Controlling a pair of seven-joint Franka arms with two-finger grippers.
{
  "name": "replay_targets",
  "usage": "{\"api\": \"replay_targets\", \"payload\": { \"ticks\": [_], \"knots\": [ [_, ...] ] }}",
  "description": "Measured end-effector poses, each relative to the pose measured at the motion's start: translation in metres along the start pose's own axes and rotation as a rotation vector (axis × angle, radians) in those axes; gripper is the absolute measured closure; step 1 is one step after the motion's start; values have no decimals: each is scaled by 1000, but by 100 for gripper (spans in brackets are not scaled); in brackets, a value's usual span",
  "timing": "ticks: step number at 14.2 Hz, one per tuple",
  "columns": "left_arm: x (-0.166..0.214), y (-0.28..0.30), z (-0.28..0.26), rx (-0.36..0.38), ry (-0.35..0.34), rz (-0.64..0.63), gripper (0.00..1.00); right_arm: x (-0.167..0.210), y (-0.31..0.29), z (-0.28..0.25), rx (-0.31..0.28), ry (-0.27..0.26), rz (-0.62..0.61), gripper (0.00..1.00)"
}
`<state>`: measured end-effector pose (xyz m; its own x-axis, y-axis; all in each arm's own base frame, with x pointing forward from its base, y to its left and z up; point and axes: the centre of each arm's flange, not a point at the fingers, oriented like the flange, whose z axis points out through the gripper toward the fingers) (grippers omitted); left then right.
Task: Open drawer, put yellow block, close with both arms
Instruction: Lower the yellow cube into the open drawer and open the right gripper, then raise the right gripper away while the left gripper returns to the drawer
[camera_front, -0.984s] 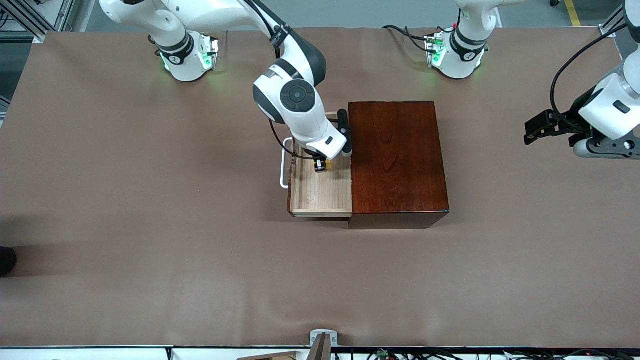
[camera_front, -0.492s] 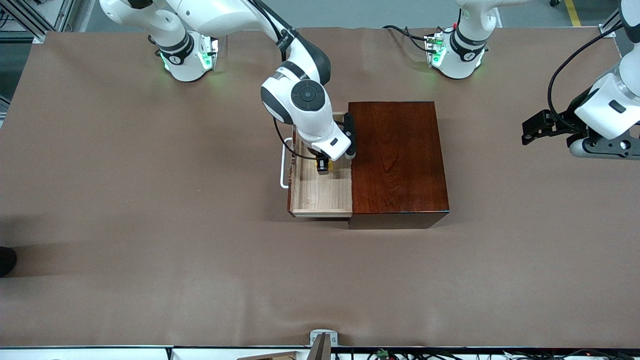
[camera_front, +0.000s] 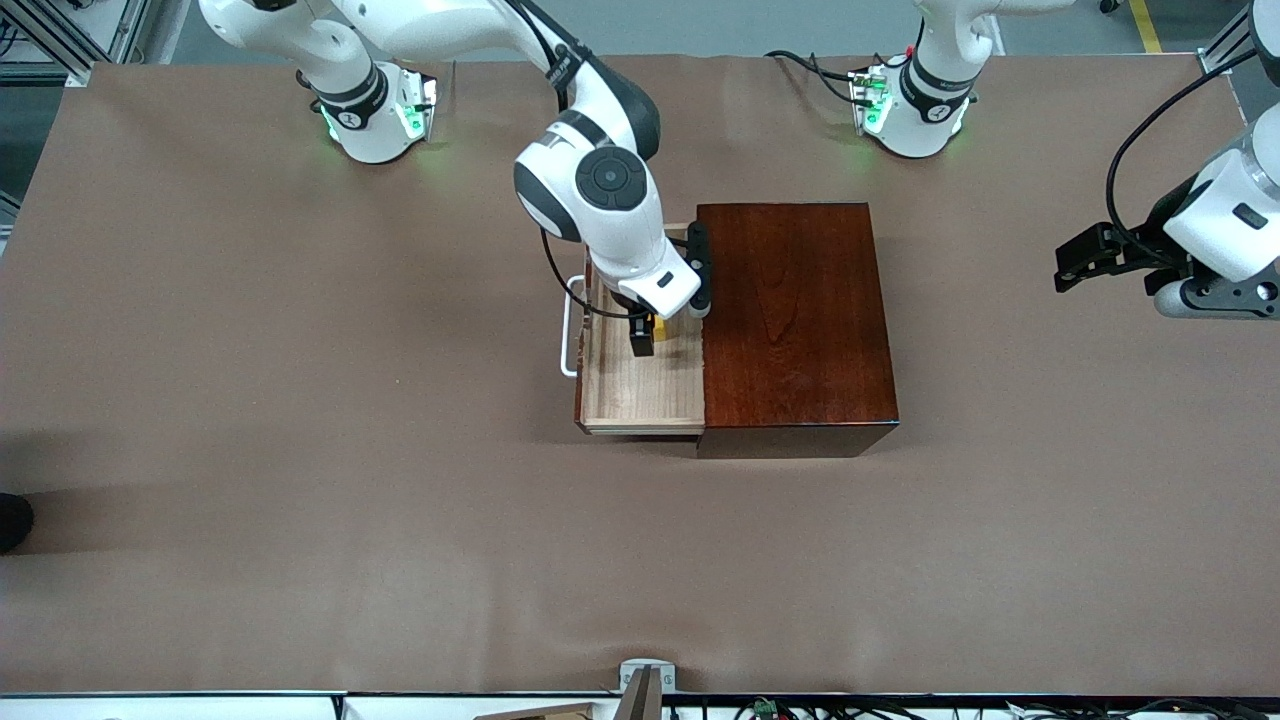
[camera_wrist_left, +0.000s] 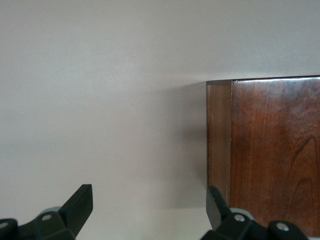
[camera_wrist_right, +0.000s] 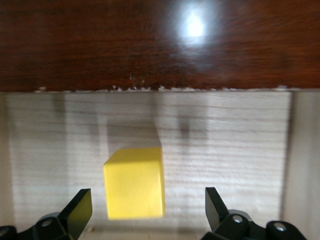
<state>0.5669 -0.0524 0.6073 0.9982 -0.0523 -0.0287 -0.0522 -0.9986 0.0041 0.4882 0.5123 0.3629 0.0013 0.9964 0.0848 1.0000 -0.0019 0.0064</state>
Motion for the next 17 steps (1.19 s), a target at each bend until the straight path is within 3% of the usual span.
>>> {"api": "replay_targets", "payload": {
  "ticks": [4, 10, 14, 17],
  "knots": [
    [1, 4, 2, 0, -4, 7, 0, -35, 18, -54, -4, -25, 101, 0],
    [3, 37, 9, -11, -15, 41, 0, -199, 111, -115, -4, -60, 399, 0],
    [-12, 150, 20, -33, -31, 225, 0, -306, 151, -136, -24, -55, 583, 0],
    [-38, 250, 35, -38, -44, 390, 0, -349, 156, -162, -49, -48, 742, 0]
  ]
}}
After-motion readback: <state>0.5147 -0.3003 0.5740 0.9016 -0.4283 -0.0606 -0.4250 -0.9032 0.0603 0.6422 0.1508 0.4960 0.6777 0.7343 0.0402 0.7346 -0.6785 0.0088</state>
